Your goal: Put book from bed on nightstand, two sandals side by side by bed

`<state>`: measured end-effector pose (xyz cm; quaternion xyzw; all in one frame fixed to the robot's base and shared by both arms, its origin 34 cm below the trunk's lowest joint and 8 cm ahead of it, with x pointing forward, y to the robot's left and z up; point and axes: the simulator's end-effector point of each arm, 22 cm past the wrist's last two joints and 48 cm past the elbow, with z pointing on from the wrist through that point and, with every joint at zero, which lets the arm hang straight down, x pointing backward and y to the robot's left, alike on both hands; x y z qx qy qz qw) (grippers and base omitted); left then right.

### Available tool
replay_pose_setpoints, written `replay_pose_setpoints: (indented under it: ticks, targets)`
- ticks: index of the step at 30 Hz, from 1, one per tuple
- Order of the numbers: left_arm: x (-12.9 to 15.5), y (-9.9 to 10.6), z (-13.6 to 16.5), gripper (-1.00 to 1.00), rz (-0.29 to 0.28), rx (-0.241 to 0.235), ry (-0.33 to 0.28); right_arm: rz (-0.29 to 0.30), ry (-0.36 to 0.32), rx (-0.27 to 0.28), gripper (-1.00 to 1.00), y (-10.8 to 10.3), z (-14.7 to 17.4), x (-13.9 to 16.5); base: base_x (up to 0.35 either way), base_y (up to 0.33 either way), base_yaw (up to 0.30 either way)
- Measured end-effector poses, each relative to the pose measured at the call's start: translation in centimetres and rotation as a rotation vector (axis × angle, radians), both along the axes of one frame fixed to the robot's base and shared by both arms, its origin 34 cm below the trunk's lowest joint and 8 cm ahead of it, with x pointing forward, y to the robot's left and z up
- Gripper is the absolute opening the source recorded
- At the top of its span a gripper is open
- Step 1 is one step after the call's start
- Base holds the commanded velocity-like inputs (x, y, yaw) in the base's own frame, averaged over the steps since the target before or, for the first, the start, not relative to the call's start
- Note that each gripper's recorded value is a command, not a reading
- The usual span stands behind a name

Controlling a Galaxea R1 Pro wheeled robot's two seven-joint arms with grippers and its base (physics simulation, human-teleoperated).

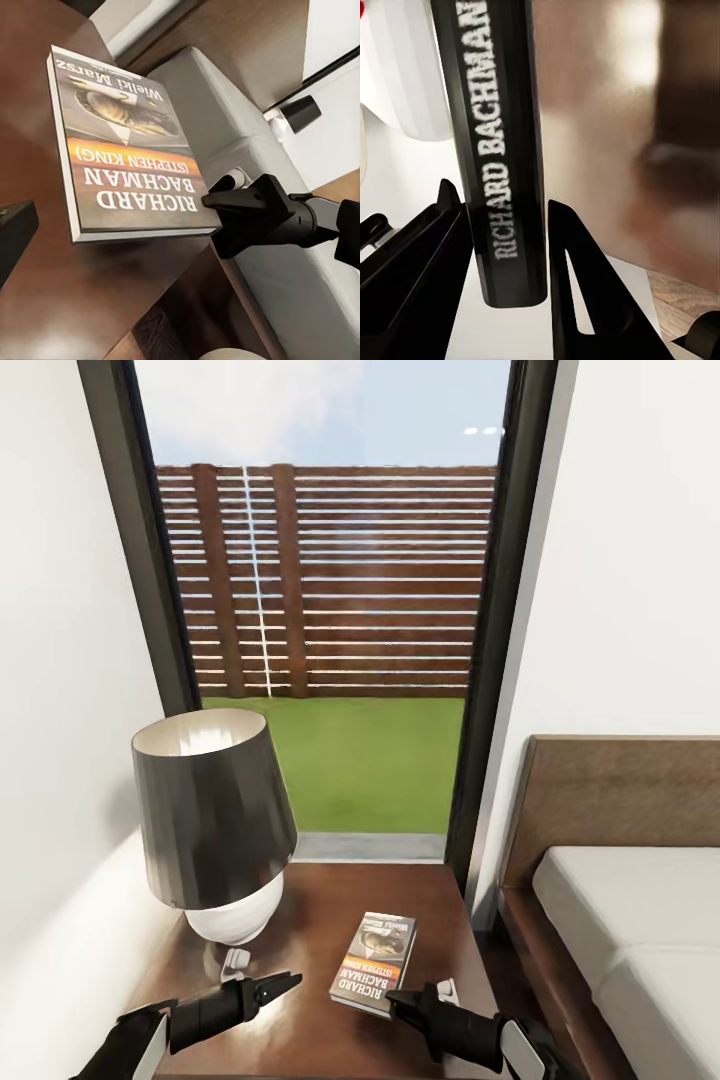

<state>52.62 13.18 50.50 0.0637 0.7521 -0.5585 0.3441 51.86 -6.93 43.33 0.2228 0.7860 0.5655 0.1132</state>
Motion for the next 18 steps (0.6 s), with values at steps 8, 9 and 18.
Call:
replay_pose_setpoints:
  ticks: [8, 9, 18]
  targets:
    - [-0.3, 0.0, -1.1, 1.0, 0.001, -0.002, 0.0, 0.001, -0.001, -0.002, -1.0, 0.0, -1.1, -0.3, 0.0, 0.0, 0.0]
    - [-0.3, 0.0, -1.3, 1.0, 0.002, -0.002, -0.001, 0.001, -0.001, -0.002, -1.0, 0.0, -1.4, -0.4, 0.0, 0.0, 0.0]
    - [-0.3, 0.0, -1.3, 1.0, 0.002, -0.003, -0.001, 0.0, 0.0, -0.001, -1.0, 0.0, -1.3, -0.3, 0.0, 0.0, 0.0]
